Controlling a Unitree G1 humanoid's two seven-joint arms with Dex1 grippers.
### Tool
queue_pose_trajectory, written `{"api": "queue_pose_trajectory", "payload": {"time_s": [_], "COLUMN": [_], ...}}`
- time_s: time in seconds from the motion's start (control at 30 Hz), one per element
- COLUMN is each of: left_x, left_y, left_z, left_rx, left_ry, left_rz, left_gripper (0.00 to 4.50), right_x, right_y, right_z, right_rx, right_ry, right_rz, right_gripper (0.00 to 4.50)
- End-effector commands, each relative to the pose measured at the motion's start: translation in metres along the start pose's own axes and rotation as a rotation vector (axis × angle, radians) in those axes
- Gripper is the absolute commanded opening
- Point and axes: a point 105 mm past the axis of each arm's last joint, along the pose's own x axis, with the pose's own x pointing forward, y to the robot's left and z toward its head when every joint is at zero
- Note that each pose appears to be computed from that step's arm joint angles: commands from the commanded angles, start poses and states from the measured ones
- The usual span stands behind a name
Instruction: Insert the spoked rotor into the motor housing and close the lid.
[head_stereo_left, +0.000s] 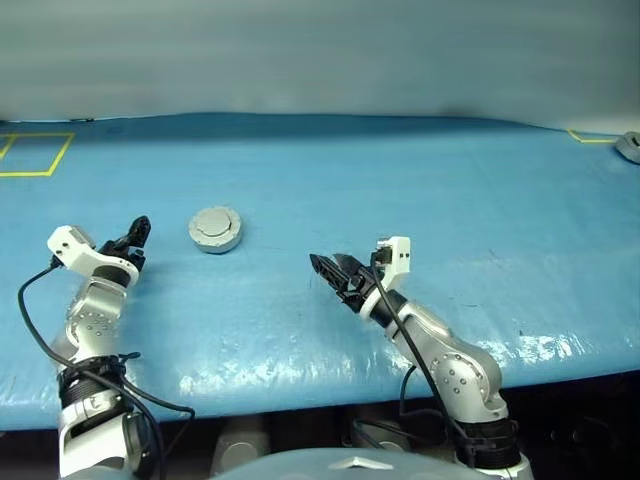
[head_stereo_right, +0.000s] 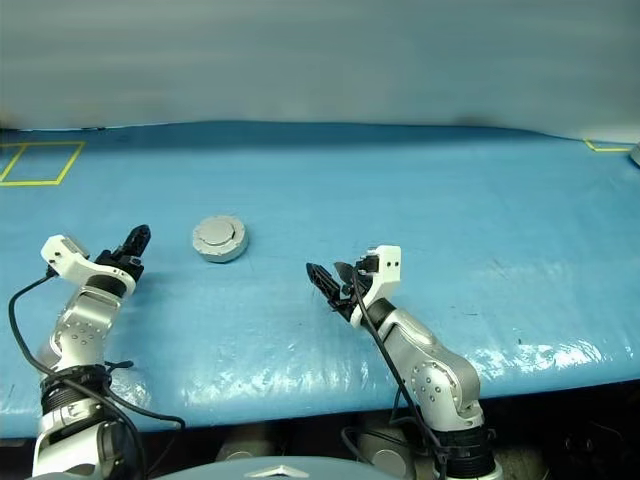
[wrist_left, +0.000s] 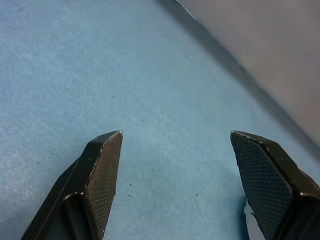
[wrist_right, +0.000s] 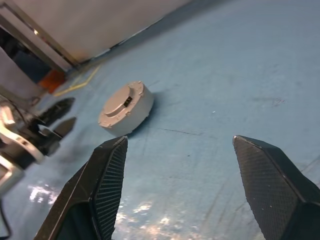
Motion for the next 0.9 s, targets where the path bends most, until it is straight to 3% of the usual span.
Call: {"api": "queue_pose_trajectory", "payload": {"time_s": [0.03,0.17,0.3,0.47,0.57,0.67,0.9], "left_x": [-0.007,-0.025,-0.031,-0.038,-0.047,-0.052,-0.051], "left_y": [-0.091,-0.143,-0.16,-0.151,-0.146,-0.136,-0.125], "left_z": [0.009,-0.03,-0.068,-0.097,-0.106,-0.104,-0.105], "left_rx": [0.347,0.578,0.546,0.482,0.546,0.582,0.491], "left_ry": [-0.044,0.009,-0.006,0.039,0.028,0.005,0.019], "left_rz": [-0.37,-0.574,-0.484,-0.306,-0.22,-0.137,-0.055], "left_gripper": [3.71,3.71,3.71,3.71,3.71,3.71,3.71], "right_x": [-0.007,-0.014,-0.025,-0.037,-0.047,-0.05,-0.047], "right_y": [0.001,-0.013,-0.038,-0.049,-0.055,-0.057,-0.06], "right_z": [0.029,0.034,0.027,0.009,0.0,-0.002,0.002], "right_rx": [-0.225,-0.361,-0.423,-0.412,-0.465,-0.457,-0.455], "right_ry": [-0.127,-0.134,-0.116,-0.096,-0.078,-0.081,-0.098], "right_rz": [-0.038,-0.129,-0.299,-0.432,-0.521,-0.554,-0.559], "right_gripper": [3.58,3.58,3.58,3.58,3.58,3.58,3.58]}}
